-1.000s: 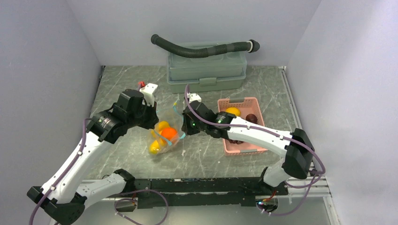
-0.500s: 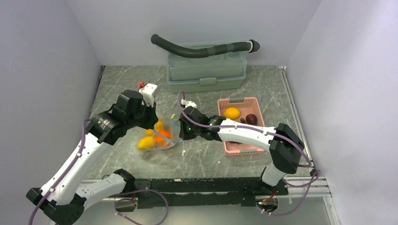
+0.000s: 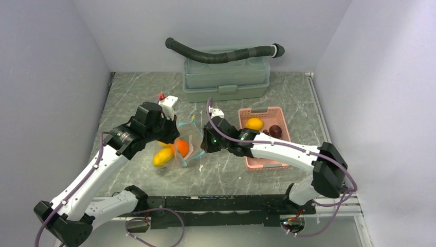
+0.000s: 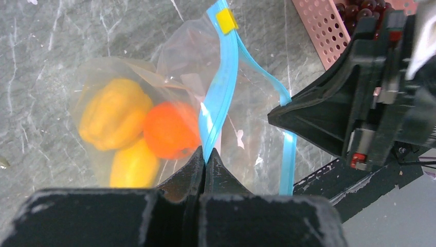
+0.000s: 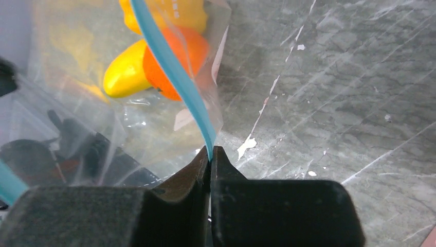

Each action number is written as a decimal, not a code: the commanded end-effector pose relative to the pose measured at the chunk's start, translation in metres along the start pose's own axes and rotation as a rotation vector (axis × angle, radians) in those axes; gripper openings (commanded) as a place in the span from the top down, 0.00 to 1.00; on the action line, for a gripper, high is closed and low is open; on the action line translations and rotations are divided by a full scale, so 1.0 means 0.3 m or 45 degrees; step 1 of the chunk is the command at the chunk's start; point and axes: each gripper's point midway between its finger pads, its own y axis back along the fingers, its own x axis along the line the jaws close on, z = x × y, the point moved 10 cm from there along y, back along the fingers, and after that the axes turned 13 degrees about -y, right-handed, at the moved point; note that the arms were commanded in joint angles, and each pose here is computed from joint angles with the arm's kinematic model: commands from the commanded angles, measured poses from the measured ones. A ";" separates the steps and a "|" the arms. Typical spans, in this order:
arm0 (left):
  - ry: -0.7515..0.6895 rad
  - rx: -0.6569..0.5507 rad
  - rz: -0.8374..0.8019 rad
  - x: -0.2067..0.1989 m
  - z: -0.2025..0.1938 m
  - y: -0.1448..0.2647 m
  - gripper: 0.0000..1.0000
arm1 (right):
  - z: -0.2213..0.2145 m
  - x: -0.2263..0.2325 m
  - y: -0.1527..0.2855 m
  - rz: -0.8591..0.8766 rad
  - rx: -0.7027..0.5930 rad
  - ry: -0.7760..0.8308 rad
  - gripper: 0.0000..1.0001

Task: Place the food in the zip-top bag and seal the zipper
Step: Adjust the zipper food storage bag at the center of the board.

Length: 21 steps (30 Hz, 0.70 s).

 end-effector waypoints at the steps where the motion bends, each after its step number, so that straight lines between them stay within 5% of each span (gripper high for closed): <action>1: -0.027 -0.100 -0.057 -0.010 0.015 0.005 1.00 | 0.038 0.018 0.056 0.032 -0.097 -0.030 0.90; 8: -0.031 -0.098 -0.030 -0.003 -0.014 0.007 1.00 | 0.062 0.026 0.111 0.037 -0.153 -0.029 0.64; 21: -0.048 -0.114 0.047 0.013 -0.044 0.030 1.00 | 0.153 -0.005 0.280 -0.115 -0.391 0.043 0.48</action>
